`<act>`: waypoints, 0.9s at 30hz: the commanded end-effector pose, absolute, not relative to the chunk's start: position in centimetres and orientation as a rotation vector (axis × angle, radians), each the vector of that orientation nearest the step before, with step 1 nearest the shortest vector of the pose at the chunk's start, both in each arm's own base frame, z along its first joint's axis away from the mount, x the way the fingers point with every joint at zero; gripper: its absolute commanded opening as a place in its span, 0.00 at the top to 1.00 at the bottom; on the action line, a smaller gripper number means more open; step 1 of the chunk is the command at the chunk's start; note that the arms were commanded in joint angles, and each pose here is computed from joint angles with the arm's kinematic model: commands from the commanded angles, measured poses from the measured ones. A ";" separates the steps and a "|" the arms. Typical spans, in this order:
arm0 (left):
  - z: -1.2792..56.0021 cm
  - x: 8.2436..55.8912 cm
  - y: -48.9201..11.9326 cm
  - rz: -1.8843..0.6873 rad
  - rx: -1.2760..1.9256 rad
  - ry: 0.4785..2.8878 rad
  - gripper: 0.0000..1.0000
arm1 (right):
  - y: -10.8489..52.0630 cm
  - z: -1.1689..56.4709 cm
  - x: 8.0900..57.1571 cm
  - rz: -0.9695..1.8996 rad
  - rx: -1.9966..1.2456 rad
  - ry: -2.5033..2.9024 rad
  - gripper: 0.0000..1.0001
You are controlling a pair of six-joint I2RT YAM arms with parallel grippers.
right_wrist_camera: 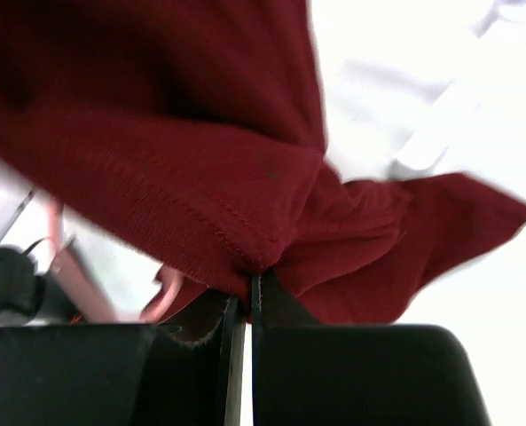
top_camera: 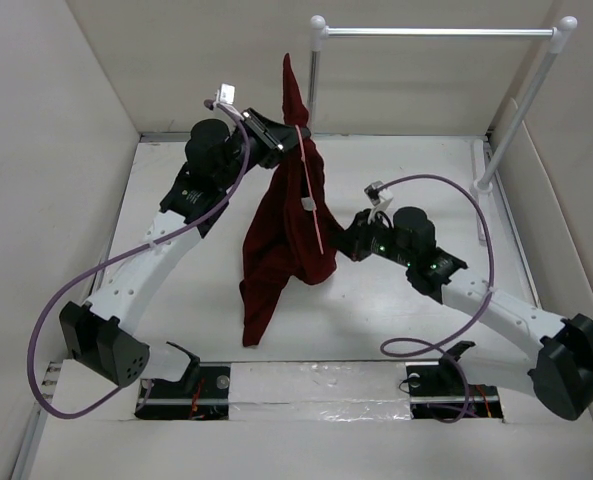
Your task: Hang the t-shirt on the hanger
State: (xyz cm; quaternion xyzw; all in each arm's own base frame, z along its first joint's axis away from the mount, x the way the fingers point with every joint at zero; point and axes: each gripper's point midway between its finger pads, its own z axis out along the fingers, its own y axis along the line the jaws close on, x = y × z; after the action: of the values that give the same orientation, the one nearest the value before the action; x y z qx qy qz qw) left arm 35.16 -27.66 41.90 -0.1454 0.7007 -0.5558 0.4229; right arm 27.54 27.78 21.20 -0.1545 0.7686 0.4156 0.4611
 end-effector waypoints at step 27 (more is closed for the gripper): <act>37.6 35.0 -28.5 -1.629 -0.492 1.610 1.00 | 30.8 31.0 20.4 1.074 -0.307 2.089 1.00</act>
State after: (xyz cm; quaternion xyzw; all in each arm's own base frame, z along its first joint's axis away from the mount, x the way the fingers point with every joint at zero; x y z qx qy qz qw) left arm 37.23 -29.01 34.18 -0.2223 0.6721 -0.5987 0.3747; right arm 20.57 30.08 30.93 -0.1187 0.8005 0.4286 0.4018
